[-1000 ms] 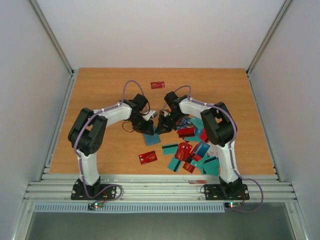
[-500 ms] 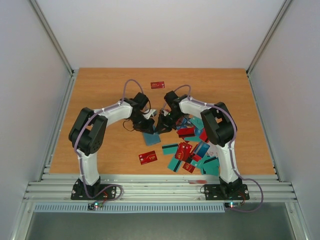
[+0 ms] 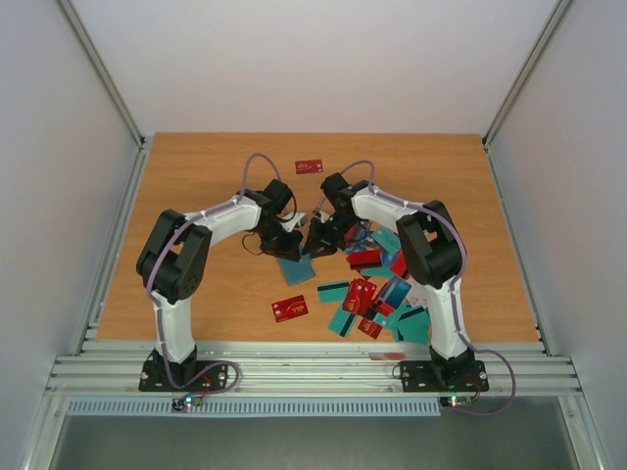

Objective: Put the credit cards into the card holder

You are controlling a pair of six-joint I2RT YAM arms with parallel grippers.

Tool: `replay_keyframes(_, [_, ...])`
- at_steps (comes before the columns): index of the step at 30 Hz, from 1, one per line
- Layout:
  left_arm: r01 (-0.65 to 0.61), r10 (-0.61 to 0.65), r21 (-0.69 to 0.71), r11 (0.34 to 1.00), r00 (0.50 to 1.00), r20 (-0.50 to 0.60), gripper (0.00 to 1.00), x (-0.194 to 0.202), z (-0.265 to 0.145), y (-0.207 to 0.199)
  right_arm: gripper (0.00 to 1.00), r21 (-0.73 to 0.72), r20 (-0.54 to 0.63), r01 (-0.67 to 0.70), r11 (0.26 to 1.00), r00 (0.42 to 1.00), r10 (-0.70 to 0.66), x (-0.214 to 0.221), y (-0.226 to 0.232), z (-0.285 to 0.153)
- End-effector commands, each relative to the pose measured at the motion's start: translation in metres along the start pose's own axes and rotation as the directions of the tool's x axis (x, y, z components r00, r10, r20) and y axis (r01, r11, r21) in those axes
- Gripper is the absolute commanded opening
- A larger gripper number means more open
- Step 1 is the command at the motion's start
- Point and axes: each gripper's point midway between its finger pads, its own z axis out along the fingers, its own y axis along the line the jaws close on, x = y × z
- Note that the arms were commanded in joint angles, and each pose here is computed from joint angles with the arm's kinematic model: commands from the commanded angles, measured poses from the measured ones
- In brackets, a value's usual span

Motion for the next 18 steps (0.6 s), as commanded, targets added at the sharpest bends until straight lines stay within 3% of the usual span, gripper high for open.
replay_keyframes(1, [0.019,-0.021,-0.034,0.999,0.999,-0.036,0.0,0.006,0.007,0.008,0.25,-0.002,0.029,0.066,0.998,0.997,-0.066,0.011,0.014,-0.019])
replay_keyframes(9, [0.02,-0.022,-0.034,0.999,0.999,-0.041,0.0,0.009,0.009,0.009,0.21,-0.169,0.027,0.174,0.97,0.985,-0.172,0.035,0.038,-0.024])
replay_keyframes(18, [0.017,-0.018,-0.031,0.999,0.998,-0.054,0.0,0.01,0.013,0.011,0.05,-0.22,-0.034,0.188,0.957,0.979,-0.2,0.043,0.039,0.012])
